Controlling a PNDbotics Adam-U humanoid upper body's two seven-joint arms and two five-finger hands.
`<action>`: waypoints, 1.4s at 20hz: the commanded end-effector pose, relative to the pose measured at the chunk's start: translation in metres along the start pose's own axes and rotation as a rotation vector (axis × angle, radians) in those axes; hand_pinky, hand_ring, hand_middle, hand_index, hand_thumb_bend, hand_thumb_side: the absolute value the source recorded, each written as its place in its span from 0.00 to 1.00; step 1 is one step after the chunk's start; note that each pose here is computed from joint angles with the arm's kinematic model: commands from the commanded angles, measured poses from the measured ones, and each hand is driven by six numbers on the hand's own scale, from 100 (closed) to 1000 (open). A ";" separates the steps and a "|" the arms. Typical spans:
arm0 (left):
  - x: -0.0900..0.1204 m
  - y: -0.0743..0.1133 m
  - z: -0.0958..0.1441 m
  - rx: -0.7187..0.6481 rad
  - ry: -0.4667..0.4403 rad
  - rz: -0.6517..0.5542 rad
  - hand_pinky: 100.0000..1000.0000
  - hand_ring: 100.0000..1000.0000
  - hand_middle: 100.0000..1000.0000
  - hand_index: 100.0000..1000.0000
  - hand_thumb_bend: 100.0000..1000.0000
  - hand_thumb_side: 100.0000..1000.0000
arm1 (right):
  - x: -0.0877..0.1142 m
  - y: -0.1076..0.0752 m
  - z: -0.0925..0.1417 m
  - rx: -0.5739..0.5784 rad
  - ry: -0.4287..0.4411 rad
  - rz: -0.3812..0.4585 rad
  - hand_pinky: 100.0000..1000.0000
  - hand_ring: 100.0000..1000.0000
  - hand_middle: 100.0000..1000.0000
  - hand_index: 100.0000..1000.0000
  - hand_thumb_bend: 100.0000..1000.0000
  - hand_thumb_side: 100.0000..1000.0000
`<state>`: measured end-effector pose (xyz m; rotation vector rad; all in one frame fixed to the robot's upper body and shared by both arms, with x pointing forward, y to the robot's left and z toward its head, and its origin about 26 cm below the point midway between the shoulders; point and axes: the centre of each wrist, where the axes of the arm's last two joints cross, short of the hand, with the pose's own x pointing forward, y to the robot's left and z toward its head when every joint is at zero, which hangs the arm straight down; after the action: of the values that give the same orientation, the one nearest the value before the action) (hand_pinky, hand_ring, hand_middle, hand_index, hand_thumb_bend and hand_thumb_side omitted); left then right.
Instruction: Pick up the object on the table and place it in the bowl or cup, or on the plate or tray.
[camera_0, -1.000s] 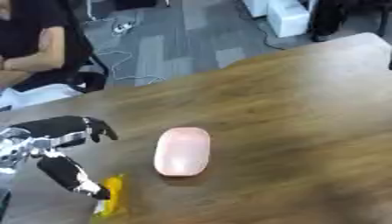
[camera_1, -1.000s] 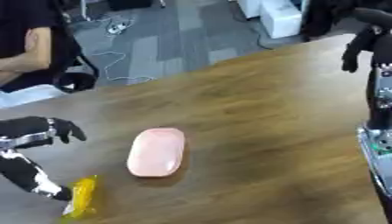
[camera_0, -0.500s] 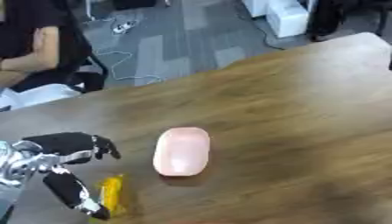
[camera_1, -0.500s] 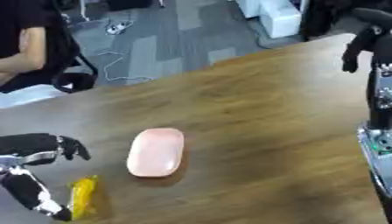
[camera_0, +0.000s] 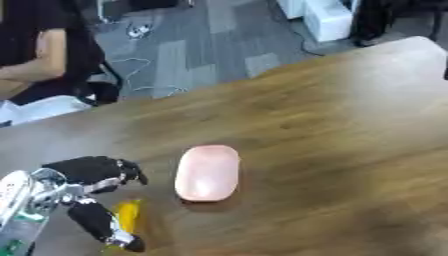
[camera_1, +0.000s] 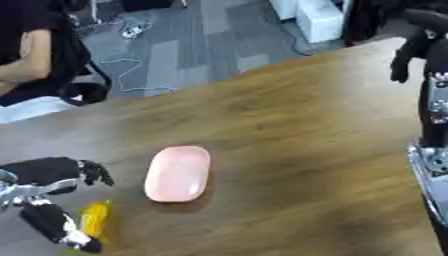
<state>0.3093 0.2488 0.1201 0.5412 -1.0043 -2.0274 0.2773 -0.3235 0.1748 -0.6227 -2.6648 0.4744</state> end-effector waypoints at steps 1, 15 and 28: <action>-0.011 0.001 0.007 -0.047 0.051 -0.086 0.64 0.78 0.84 0.90 1.00 0.66 | 0.002 -0.007 -0.007 0.011 -0.031 0.022 0.00 0.14 0.24 0.75 0.00 1.00; -0.023 -0.006 0.002 -0.172 0.044 -0.245 0.67 0.79 0.85 0.90 1.00 0.71 | 0.002 -0.009 -0.008 0.000 -0.034 0.033 0.00 0.15 0.25 0.75 0.00 1.00; 0.010 -0.002 -0.023 -0.054 -0.053 -0.108 0.62 0.76 0.83 0.89 0.88 0.76 | 0.001 -0.014 -0.011 -0.049 -0.041 0.055 0.00 0.17 0.26 0.75 0.00 1.00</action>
<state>0.3156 0.2294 0.0978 0.5283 -0.9871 -2.1238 0.2766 -0.3305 0.1791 -0.6867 -2.6796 0.4184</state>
